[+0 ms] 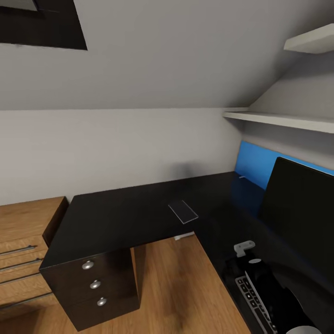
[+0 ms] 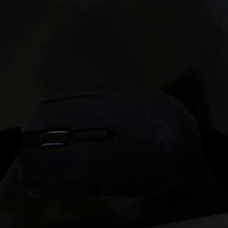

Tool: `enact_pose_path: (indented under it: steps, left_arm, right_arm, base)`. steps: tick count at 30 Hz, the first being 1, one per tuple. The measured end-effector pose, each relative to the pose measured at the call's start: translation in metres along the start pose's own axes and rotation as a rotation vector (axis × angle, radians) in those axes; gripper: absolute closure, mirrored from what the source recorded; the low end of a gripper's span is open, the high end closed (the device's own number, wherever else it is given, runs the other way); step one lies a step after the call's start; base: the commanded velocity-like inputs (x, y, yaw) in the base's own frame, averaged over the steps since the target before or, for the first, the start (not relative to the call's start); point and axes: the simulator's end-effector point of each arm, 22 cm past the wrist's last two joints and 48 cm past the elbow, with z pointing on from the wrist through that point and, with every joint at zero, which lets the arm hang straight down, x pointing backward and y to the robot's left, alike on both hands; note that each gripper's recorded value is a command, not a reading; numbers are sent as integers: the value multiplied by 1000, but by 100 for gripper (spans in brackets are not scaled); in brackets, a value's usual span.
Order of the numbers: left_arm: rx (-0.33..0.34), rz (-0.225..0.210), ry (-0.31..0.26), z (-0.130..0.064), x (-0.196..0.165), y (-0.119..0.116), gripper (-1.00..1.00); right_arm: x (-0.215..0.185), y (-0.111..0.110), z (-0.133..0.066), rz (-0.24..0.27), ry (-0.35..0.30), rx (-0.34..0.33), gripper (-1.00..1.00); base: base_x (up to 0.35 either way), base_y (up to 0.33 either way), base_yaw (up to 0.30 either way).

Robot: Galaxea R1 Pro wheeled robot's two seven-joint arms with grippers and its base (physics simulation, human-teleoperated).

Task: In the bedroom, organize the workspace by keeping the computer under the desk, ensuring the monitor is on the desk, placing the keyboard on the desk next to the monitor, placing the mouse on the desk next to the keyboard, moving the folder from the swivel chair onto the desk next to the mouse, stacking the notebook on top of the folder with the pen on top of the notebook, and positioning the swivel chair next to the desk.

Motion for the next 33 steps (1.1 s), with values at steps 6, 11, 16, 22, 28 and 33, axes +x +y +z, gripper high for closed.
enact_pose_path:
  steps: [6, 11, 16, 22, 28, 33]
  left_arm:
    - [0, 0, 0, 2, 2, 0, -100]
    - [0, 0, 0, 7, 6, 1, -100]
    - [1, 0, -1, 7, 6, 0, -100]
    - [-1, 0, 0, 7, 6, 1, -100]
    - [-1, -1, 0, 7, 6, 1, -100]
    - [-1, -1, -1, 7, 6, 1, -100]
  right_arm:
    - [2, 1, 2, 0, 0, 0, 100]
    - [6, 2, 7, 0, 0, 0, 100]
    - [6, 2, 7, 0, 0, 0, 100]
    - [6, 2, 7, 0, 0, 1, 100]
    - [13, 3, 9, 0, 16, -2, -100]
    - [16, 3, 10, -1, 24, -1, -100]
  base:
    - [0, 0, 0]
    - [0, 0, 0]
    - [0, 0, 0]
    - [0, 0, 0]
    - [0, 0, 0]
    - [0, 0, 0]
